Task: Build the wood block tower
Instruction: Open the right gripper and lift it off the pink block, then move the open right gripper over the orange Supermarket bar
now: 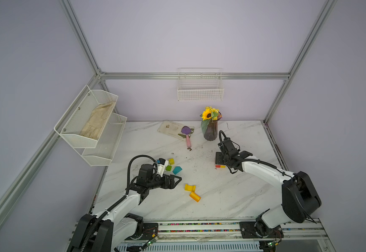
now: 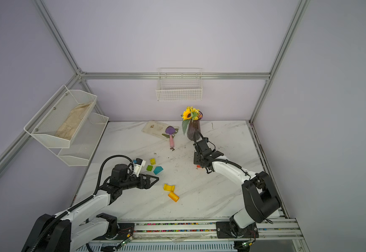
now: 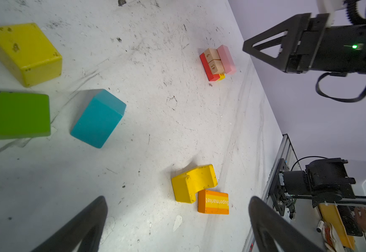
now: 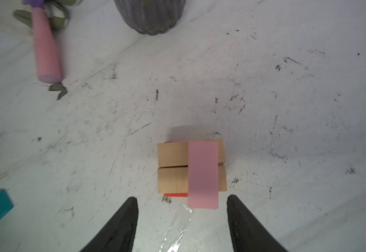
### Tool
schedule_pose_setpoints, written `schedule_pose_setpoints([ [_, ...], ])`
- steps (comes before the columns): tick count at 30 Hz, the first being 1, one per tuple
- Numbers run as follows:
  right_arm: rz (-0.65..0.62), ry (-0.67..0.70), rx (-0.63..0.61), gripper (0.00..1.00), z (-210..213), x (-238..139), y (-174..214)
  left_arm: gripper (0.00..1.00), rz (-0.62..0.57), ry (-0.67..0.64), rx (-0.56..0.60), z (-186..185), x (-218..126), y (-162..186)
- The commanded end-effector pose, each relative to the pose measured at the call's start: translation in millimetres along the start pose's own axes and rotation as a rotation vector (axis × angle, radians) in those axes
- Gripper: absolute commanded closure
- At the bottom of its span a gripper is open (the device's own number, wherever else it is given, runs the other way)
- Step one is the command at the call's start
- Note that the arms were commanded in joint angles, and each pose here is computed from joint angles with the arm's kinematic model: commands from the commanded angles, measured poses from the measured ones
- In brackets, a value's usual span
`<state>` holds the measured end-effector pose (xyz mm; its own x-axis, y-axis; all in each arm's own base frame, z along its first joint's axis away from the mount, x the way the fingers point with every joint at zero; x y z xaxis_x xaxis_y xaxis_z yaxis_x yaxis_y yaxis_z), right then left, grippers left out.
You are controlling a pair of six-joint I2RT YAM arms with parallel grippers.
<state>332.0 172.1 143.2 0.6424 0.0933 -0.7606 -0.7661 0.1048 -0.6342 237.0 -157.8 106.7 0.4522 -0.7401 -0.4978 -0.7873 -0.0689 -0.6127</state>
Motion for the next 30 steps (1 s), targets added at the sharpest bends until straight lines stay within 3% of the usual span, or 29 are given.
schedule_pose_setpoints([
  [1,-0.099,-0.054,-0.019,0.29,16.6,-37.7,3.6,0.0,-0.043,0.015,0.066,-8.4,-1.9,-15.5],
  [6,-0.159,-0.311,-0.127,0.21,76.3,-74.8,39.6,0.0,-0.041,0.01,0.065,-7.8,-1.5,-15.4],
  [13,-0.085,-0.439,-0.356,0.25,131.5,-80.6,115.3,0.0,-0.052,0.009,0.069,-8.8,-3.7,-15.6],
  [19,-0.009,-0.38,-0.487,0.29,138.2,-54.6,168.1,0.0,-0.048,0.019,0.07,-9.9,-3.1,-15.5],
  [24,0.062,-0.355,-0.531,0.31,145.5,-34.8,192.3,0.0,-0.043,0.009,0.064,-7.7,-2.1,-14.9],
  [30,0.093,-0.266,-0.585,0.4,144.0,-16.4,209.0,0.0,-0.046,0.014,0.068,-8.9,-2.7,-15.5],
])
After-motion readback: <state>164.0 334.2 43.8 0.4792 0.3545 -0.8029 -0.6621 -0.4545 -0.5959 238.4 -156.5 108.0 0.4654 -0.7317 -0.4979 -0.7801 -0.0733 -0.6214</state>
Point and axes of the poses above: each gripper's point midway between its finger pads, its own x axis out along the fingers, its own z axis along the line the jaws close on, y = z × x, the point moved 2 cm from there along -x, back along the fingers, and after that the axes turned 2 degrees about x, right-handed, at the moved point
